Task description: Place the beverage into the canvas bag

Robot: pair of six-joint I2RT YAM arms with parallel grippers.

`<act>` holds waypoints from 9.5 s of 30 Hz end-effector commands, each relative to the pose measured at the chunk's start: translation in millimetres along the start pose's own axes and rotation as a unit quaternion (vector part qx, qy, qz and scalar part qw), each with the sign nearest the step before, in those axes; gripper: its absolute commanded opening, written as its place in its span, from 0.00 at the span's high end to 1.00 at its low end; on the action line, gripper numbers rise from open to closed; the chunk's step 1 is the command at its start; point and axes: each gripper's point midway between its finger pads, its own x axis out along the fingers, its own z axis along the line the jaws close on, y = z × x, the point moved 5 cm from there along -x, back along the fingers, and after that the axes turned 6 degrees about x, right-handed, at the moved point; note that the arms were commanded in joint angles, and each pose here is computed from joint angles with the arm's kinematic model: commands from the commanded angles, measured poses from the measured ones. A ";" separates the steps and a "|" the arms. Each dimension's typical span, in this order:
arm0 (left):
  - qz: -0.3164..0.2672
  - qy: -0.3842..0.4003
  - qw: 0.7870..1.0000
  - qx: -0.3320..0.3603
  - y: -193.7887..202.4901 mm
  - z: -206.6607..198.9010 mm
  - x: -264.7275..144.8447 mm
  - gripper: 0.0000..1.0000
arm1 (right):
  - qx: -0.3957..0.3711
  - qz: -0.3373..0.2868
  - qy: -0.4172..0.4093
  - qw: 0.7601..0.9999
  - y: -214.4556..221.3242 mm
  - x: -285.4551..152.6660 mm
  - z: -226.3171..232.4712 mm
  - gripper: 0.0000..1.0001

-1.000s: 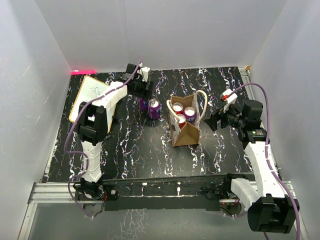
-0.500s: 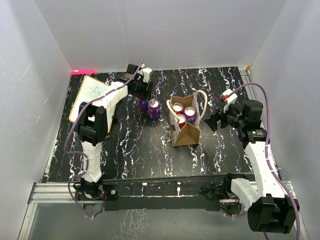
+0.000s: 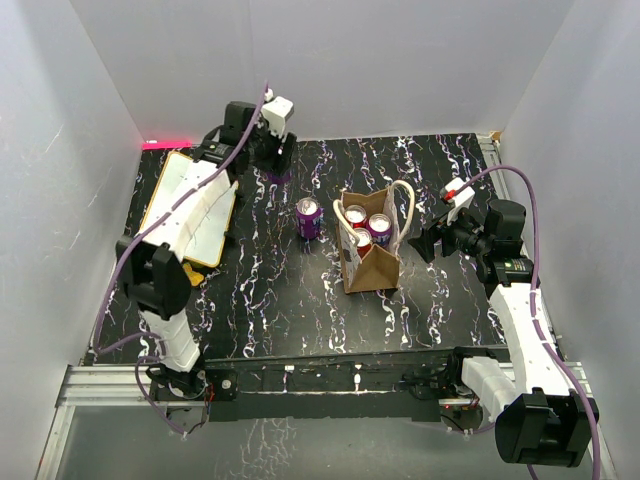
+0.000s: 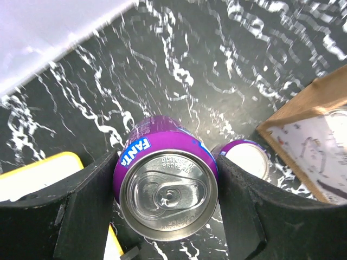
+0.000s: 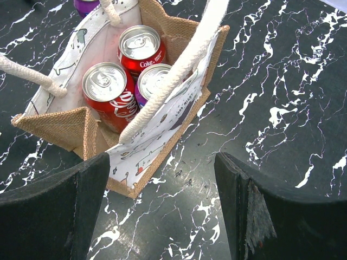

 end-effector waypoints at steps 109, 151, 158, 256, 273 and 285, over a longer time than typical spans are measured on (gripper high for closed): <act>-0.036 0.374 0.917 0.136 -24.1 -299.7 12.6 1.00 | -0.021 -0.032 0.012 0.999 -11.8 -5.4 -4.8 0.19; 0.026 0.286 0.946 0.153 10.8 -304.3 43.3 0.91 | -0.025 -0.032 0.015 0.999 -11.9 -6.0 -5.1 0.19; 0.041 0.291 0.944 0.150 18.1 -307.0 50.5 0.83 | -0.024 -0.032 0.015 0.999 -11.8 -5.8 -5.5 0.18; -0.111 0.089 0.987 0.070 -79.9 -121.4 -89.4 0.03 | -0.021 -0.029 0.028 0.999 -8.4 -5.2 -10.6 0.18; 0.054 0.084 0.994 -0.038 26.5 -70.9 4.0 0.03 | -0.024 -0.031 0.030 0.999 -10.0 -6.3 -10.4 0.18; 0.131 0.154 0.977 -0.068 65.7 -93.1 49.1 0.09 | -0.024 -0.032 0.029 0.999 -10.2 -6.7 -9.6 0.18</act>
